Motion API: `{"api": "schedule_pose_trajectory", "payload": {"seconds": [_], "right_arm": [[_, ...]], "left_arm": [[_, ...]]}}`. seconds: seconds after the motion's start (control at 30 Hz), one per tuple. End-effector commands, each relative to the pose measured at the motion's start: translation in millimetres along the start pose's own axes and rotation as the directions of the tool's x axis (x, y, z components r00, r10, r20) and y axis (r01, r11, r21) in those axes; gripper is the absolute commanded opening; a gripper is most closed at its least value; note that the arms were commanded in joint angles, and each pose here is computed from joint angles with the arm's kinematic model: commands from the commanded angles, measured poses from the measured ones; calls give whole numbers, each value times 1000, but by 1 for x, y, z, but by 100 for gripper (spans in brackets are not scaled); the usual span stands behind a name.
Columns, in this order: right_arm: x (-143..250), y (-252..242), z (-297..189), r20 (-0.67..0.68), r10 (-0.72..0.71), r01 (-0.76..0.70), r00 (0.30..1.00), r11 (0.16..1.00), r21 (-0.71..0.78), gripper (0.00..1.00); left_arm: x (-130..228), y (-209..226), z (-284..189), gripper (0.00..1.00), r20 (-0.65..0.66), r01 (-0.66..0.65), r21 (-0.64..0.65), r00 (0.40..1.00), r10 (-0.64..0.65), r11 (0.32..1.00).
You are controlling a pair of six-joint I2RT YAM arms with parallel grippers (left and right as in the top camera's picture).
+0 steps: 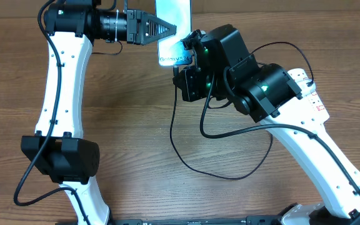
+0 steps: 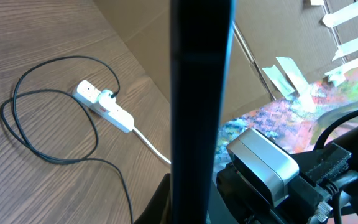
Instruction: Plug charger to phone and switch on socket
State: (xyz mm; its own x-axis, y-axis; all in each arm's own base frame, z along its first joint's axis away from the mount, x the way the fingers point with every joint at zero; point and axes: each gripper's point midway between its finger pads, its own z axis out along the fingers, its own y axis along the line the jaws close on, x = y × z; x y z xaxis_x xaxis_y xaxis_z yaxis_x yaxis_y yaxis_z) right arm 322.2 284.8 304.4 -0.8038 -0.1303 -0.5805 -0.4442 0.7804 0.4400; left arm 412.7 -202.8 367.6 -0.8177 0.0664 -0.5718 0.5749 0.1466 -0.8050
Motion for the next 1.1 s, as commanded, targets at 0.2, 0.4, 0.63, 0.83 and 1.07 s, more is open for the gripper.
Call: {"api": "schedule_pose_trajectory", "payload": {"seconds": [0.2, 0.4, 0.63, 0.83, 1.07], "right_arm": [[-22, 5, -16, 88, -15, 16, 996, 1000, -6, 4], [-27, 5, -17, 111, -21, 21, 994, 1000, -1, 4], [-27, 4, -17, 113, -20, 20, 993, 1000, 5, 6], [-24, 2, -16, 99, -17, 16, 995, 1000, 9, 33], [-14, -4, -16, 61, 25, -27, 998, 999, 36, 82]], "left_arm": [[1, -9, -2, 4, 0, -19, 29, 1000, 19, 999], [3, -9, -2, 4, -4, 2, 28, 1000, -2, 1000], [3, -7, -2, 4, -4, 2, 17, 1000, -2, 1000], [4, 15, -3, 4, -1, 68, -111, 998, -68, 992], [9, 58, -11, 4, 27, 153, -351, 988, -154, 924]]}}
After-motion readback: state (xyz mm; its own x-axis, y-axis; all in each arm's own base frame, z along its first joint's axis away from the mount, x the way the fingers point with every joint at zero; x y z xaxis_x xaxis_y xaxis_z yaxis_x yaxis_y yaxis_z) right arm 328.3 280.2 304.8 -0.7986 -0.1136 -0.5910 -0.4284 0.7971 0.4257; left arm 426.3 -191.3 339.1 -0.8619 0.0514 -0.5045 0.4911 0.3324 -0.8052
